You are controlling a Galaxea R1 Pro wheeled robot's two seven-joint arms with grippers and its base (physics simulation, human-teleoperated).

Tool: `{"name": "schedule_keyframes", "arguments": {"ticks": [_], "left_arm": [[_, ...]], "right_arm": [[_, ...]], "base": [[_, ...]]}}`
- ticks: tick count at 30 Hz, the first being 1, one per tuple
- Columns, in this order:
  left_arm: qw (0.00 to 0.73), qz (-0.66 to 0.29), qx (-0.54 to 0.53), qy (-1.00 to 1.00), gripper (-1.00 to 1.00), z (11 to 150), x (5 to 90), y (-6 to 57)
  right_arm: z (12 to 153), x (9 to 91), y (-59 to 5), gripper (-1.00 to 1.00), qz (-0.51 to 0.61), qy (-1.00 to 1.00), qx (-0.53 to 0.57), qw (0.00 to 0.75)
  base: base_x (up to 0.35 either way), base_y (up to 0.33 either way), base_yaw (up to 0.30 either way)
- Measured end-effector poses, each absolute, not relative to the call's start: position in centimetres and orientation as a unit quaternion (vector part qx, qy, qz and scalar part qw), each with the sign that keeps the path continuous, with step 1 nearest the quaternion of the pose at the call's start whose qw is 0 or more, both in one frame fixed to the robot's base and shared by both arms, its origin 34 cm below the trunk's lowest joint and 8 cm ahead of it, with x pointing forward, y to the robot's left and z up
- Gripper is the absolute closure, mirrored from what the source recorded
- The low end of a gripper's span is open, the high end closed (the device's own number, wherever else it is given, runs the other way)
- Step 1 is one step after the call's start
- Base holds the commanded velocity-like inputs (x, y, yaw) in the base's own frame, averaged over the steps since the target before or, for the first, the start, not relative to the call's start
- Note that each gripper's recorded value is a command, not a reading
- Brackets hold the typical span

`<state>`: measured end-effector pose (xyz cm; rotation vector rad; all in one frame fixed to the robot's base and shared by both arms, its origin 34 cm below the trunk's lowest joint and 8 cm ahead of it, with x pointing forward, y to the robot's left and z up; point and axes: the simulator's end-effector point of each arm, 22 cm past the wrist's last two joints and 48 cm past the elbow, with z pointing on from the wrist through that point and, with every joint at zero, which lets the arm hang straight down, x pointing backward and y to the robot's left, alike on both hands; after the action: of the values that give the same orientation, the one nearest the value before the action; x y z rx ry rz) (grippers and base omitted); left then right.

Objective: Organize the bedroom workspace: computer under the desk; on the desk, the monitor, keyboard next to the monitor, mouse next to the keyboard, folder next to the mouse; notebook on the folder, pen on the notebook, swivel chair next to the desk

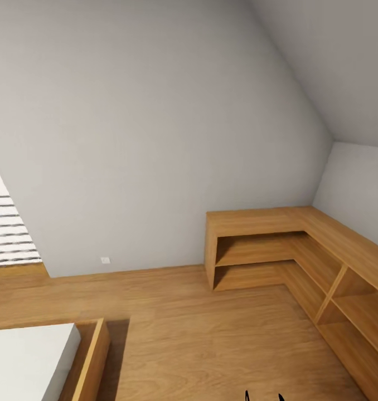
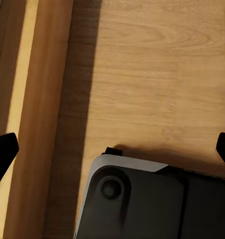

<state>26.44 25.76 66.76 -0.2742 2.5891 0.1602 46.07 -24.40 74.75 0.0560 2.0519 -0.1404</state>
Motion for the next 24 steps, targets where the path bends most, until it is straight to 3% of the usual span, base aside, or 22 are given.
{"name": "schedule_keyframes", "arguments": {"ticks": [24], "left_arm": [[0.273, 0.059, -0.102, 0.955, -1.0, 67.07, 27.09, 25.84]], "right_arm": [[75.48, 46.6, -24.33, -1.0, -0.057, 0.849, 0.023, 0.525]], "base": [[0.33, 0.036, -0.233]]}}
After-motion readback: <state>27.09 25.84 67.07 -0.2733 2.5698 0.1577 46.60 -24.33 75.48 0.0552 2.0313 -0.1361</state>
